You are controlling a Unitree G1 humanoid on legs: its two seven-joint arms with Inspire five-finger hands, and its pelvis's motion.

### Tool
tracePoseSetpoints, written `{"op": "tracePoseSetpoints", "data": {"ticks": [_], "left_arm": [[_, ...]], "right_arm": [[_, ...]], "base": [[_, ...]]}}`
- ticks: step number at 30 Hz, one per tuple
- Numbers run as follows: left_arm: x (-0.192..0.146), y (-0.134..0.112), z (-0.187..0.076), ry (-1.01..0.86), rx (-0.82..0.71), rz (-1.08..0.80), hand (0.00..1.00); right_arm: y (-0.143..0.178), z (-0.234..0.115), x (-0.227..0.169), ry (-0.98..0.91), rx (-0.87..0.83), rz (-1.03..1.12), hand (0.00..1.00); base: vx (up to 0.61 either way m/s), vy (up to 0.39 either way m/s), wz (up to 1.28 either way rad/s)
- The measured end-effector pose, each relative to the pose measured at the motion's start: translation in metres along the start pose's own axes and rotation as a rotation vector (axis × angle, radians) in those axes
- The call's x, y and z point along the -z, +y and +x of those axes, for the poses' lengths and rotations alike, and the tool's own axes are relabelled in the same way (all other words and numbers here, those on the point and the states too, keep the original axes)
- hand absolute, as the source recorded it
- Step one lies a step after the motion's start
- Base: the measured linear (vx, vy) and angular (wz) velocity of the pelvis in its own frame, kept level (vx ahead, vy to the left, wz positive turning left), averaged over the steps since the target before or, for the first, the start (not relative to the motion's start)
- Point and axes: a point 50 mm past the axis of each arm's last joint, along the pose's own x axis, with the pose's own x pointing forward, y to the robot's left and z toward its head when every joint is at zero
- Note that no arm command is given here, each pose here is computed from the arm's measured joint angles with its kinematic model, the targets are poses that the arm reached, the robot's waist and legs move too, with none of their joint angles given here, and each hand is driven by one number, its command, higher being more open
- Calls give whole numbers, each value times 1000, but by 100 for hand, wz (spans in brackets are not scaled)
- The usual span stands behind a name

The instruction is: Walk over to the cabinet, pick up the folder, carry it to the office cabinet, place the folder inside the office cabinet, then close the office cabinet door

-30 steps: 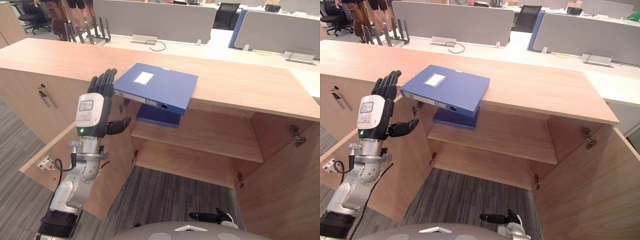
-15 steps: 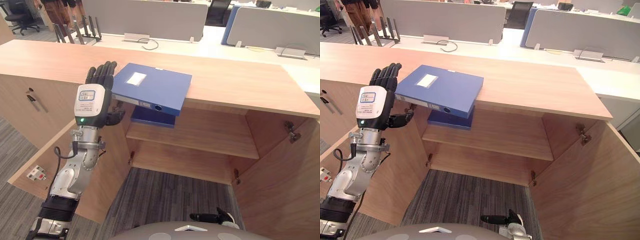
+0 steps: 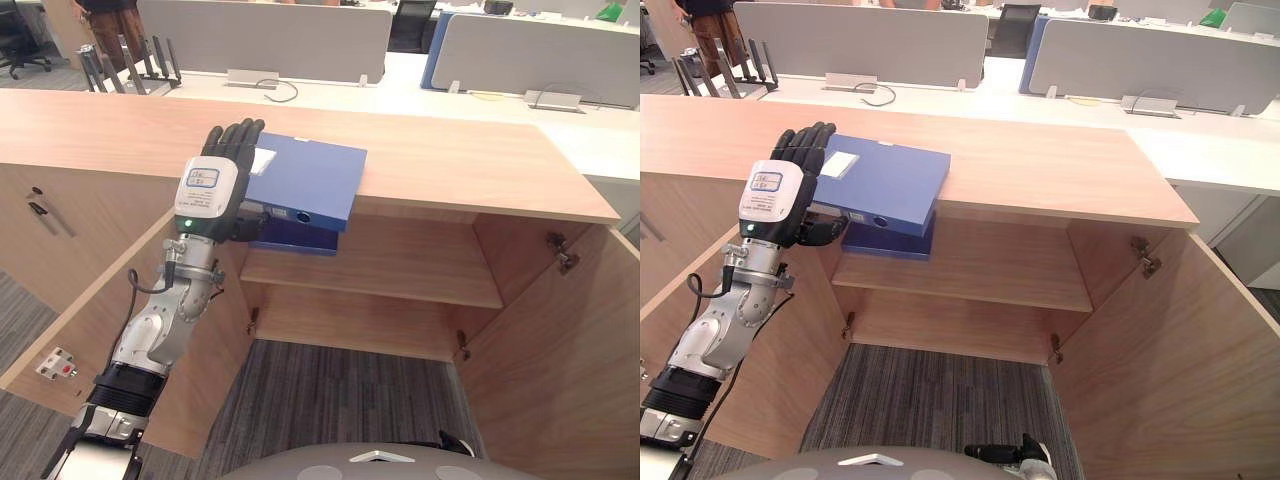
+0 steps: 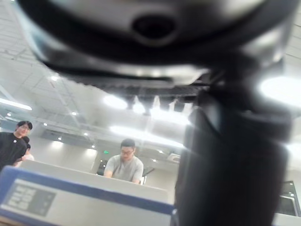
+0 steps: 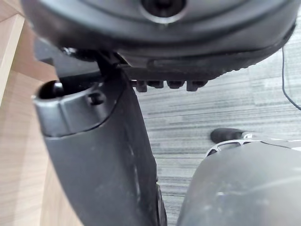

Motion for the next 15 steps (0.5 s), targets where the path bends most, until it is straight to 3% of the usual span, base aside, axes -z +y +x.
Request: {"op": "tracePoseSetpoints", "data": {"ticks": [15], "left_arm": [[-3, -17, 12, -50, 126, 20, 100]], "right_arm": [[-4, -2, 10, 27, 8, 36, 100]], "base": [[-2, -5, -1]]}}
